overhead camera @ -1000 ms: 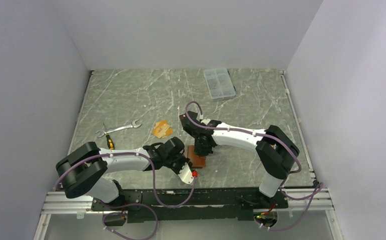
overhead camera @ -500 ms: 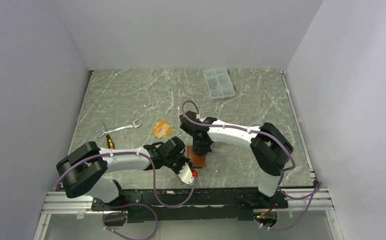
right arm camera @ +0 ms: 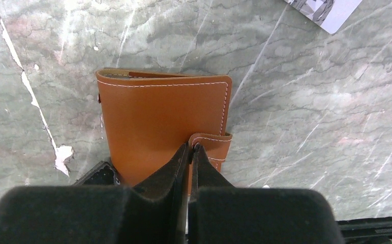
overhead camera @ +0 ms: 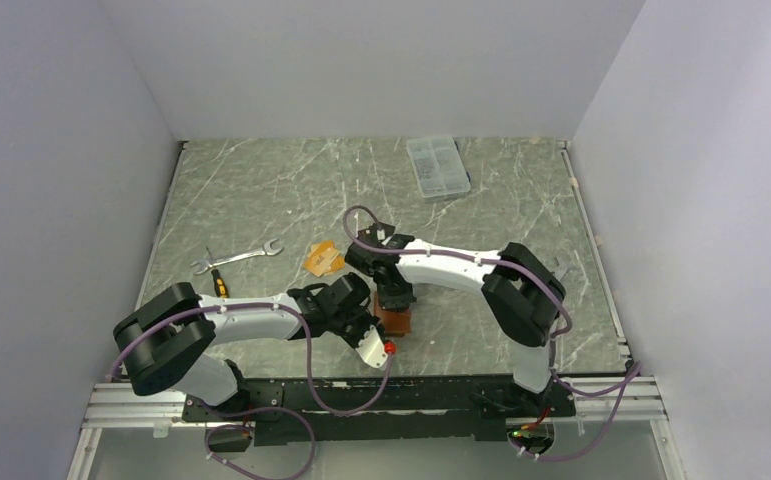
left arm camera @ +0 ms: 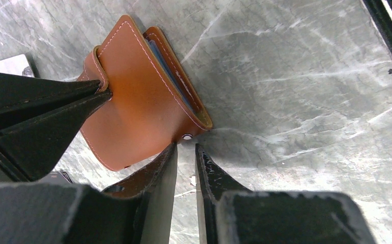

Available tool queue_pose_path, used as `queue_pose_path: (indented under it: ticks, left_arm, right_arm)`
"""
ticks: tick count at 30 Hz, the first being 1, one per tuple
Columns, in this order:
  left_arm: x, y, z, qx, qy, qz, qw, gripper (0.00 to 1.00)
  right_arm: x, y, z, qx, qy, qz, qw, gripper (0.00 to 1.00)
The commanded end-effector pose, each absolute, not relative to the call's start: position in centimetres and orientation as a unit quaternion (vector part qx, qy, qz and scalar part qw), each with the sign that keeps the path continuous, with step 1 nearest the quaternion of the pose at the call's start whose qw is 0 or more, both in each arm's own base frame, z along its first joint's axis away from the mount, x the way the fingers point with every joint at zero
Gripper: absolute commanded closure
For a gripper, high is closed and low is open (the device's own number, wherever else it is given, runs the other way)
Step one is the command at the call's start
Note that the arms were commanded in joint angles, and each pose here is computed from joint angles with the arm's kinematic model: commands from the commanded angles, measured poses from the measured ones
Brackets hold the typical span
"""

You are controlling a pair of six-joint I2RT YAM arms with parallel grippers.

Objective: Put the credit cards into the card holder
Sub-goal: Close the card holder at the center of the board.

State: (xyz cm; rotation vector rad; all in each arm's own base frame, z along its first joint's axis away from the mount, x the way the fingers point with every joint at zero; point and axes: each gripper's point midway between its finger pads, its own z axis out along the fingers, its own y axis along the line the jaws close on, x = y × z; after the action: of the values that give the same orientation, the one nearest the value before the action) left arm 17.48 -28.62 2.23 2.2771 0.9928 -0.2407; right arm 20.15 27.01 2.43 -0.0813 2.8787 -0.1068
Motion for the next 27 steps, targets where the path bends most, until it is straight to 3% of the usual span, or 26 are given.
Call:
queue_pose_path:
  ticks: [1, 20, 27]
  left_arm:
    - [17.1, -28.7, 2.2, 0.869, 0.375, -0.105, 0.305, 0.75]
    - [16.6, -26.9, 6.4, 0.855, 0.416, -0.113, 0.289, 0.74]
    - [17.5, -24.0, 5.5, 0.832, 0.464, -0.053, 0.299, 0.72]
  right_arm:
    - [17.8, 27.7, -3.2, -0.047, 0.993, -0.061, 0.088, 1.0]
    - [13.7, 27.2, -9.2, -0.085, 0.99, -0.093, 0.058, 1.0]
    - [13.7, 27.3, -9.9, -0.077, 0.993, -0.076, 0.055, 0.98]
